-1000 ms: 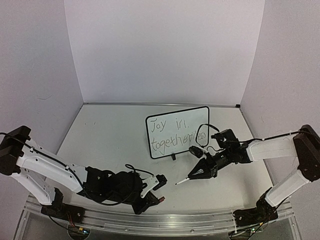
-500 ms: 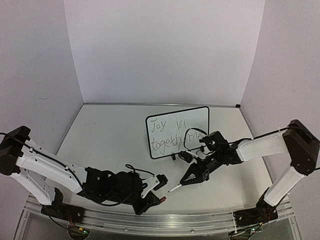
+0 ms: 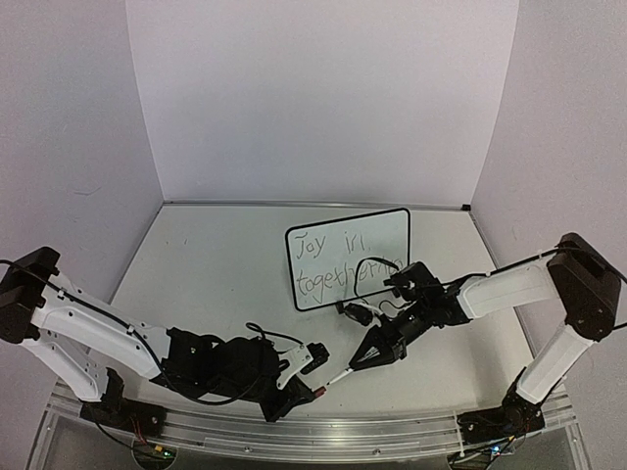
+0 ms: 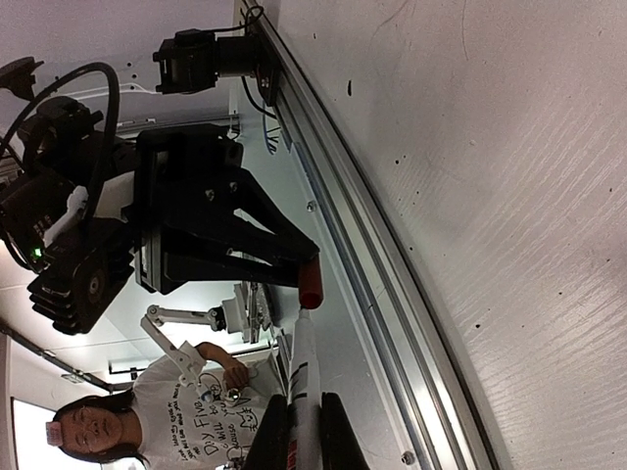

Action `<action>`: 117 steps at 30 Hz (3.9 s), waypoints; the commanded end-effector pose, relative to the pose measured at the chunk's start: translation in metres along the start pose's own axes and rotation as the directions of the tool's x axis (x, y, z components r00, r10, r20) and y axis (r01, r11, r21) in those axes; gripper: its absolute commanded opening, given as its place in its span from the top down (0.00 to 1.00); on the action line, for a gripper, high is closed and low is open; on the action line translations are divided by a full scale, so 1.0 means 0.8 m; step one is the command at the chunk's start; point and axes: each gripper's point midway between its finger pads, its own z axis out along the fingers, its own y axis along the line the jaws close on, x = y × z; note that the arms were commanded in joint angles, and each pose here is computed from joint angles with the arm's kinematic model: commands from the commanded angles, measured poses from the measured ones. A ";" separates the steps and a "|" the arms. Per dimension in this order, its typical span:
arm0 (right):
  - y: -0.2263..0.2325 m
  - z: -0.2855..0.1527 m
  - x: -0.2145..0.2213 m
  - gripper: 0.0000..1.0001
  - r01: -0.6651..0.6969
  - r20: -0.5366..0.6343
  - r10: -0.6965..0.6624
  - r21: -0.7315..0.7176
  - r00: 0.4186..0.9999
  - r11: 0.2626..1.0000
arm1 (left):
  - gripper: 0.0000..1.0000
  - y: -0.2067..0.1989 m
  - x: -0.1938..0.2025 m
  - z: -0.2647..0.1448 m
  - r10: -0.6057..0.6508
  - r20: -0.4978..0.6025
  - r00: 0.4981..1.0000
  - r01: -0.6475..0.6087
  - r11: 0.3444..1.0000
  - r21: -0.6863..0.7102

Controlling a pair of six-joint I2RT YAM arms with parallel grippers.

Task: Write a sentence on the whiteboard
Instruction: Insert the whiteboard marker without the cap into the whiteboard marker.

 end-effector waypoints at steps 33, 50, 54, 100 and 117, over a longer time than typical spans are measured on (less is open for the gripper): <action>0.005 0.022 -0.004 1.00 0.052 -0.037 -0.052 0.005 0.998 0.999 | 1.00 -0.014 -0.032 -0.013 -0.011 0.094 0.996 0.010 1.000 0.016; 0.029 0.022 -0.018 1.00 0.098 -0.021 -0.099 -0.008 0.995 0.995 | 1.00 -0.017 -0.077 -0.033 0.013 0.199 0.980 -0.011 1.000 -0.009; 0.038 0.022 -0.019 1.00 0.113 -0.018 -0.113 -0.013 0.993 0.994 | 1.00 -0.022 -0.090 -0.033 0.010 0.231 0.973 -0.011 1.000 0.003; 0.067 0.048 -0.001 1.00 0.211 -0.059 -0.213 -0.028 0.975 0.977 | 1.00 -0.034 -0.201 -0.073 -0.029 0.484 0.875 -0.028 0.993 0.111; 0.083 0.054 0.009 1.00 0.251 -0.077 -0.255 -0.058 0.964 0.966 | 1.00 -0.044 -0.233 -0.088 -0.037 0.543 0.839 -0.066 0.983 0.170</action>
